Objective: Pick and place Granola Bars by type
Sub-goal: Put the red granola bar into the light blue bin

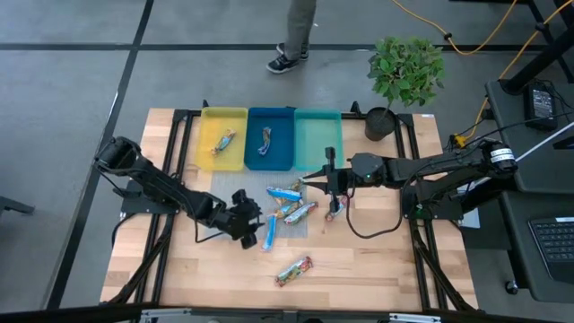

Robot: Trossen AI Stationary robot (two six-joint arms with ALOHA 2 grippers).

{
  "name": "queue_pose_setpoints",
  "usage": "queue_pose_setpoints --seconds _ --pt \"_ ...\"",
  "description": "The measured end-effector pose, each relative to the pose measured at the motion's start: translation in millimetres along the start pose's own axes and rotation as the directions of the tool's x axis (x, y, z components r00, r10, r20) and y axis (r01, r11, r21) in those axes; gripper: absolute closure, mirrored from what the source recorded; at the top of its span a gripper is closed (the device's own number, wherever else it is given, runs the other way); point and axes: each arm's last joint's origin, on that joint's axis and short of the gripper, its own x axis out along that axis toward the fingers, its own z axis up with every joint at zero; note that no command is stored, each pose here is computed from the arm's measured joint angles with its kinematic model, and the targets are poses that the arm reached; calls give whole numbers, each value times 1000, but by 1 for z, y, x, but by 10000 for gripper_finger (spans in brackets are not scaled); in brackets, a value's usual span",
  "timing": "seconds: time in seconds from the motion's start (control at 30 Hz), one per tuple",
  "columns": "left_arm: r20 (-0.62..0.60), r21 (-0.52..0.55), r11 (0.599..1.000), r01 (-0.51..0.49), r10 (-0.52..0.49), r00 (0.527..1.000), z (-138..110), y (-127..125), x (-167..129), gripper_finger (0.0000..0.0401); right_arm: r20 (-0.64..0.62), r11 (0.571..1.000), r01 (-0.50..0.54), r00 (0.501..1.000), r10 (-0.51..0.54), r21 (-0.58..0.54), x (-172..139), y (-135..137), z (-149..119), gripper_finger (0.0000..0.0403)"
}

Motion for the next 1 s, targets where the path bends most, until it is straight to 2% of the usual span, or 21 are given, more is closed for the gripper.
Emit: queue_pose_setpoints --seconds 0.17,0.4,0.83,1.0 --pt "-3 57 988 144 -144 990 1 -10 9 237 -12 996 -5 1000 6 92 0 1 -1 336" --pt "-48 106 971 216 -212 976 -4 -10 32 237 -66 992 -25 997 33 123 0 3 -6 336" --pt "-73 17 977 212 -210 975 1 3 40 237 -78 992 -29 996 39 122 0 4 -8 336" --pt "-128 -5 981 193 -192 973 -3 6 40 236 -78 992 -30 996 39 121 0 4 -7 336"
